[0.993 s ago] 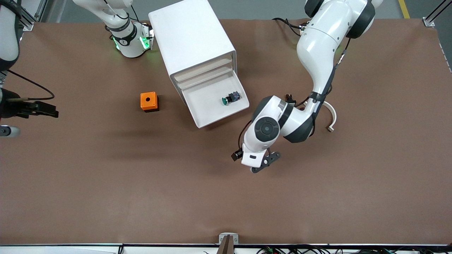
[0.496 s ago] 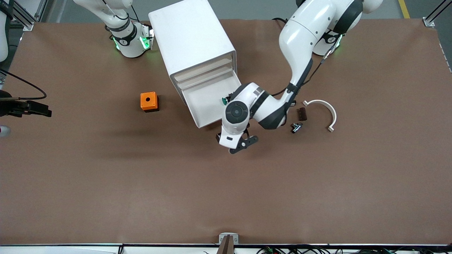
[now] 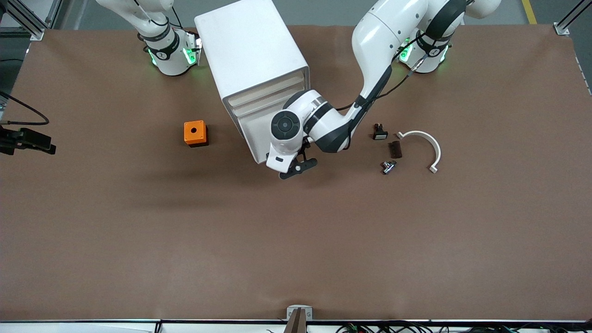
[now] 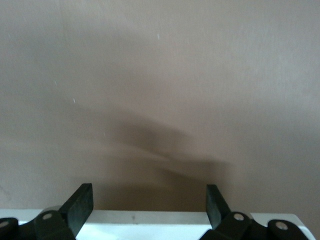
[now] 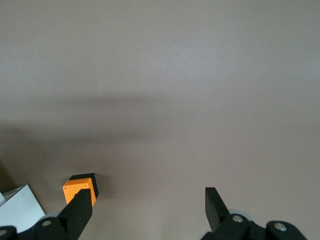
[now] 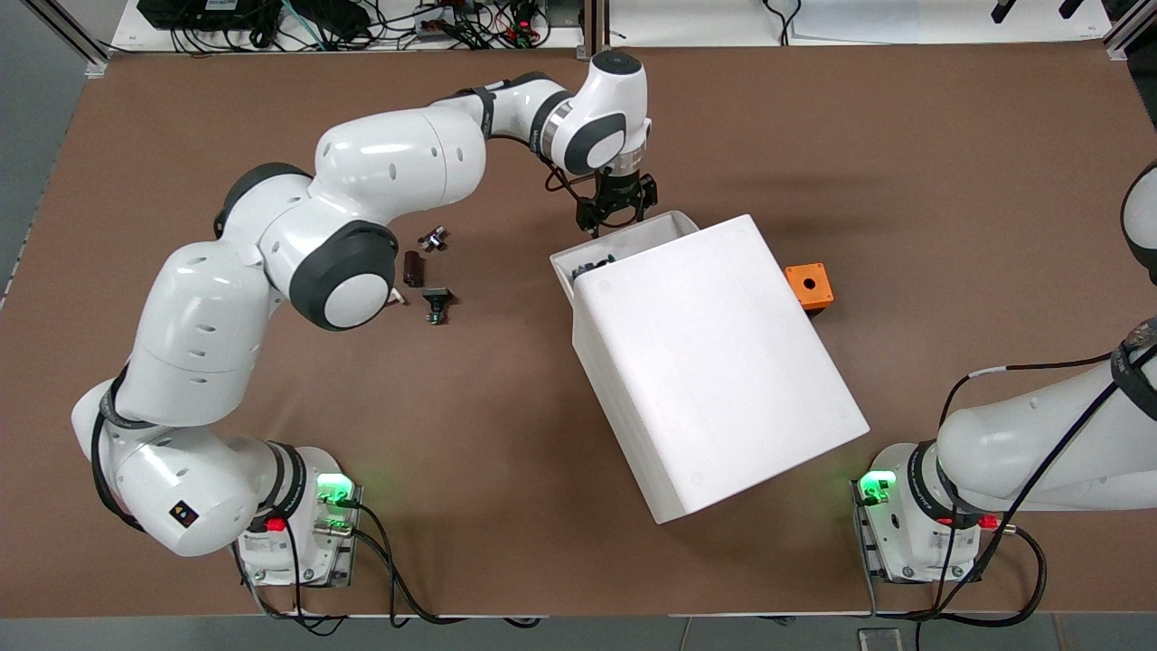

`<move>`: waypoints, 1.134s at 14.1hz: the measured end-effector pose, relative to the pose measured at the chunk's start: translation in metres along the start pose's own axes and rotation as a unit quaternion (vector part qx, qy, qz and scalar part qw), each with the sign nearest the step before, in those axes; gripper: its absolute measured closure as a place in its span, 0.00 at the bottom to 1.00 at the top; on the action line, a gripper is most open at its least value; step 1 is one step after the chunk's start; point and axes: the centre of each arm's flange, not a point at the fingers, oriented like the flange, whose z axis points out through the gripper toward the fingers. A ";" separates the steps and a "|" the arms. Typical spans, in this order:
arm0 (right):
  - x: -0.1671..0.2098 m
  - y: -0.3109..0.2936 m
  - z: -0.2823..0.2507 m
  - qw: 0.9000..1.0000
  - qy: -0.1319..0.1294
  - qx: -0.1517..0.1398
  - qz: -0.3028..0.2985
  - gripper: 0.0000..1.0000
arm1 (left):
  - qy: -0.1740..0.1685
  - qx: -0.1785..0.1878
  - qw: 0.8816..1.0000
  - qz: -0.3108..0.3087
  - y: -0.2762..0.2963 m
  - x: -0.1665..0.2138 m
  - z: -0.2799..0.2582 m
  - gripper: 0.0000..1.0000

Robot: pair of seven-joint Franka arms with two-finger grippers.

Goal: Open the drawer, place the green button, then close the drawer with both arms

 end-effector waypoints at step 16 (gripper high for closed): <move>-0.065 -0.025 -0.009 1.000 0.019 0.020 -0.013 0.00 | -0.080 0.016 0.997 -0.005 0.007 -0.086 0.025 0.00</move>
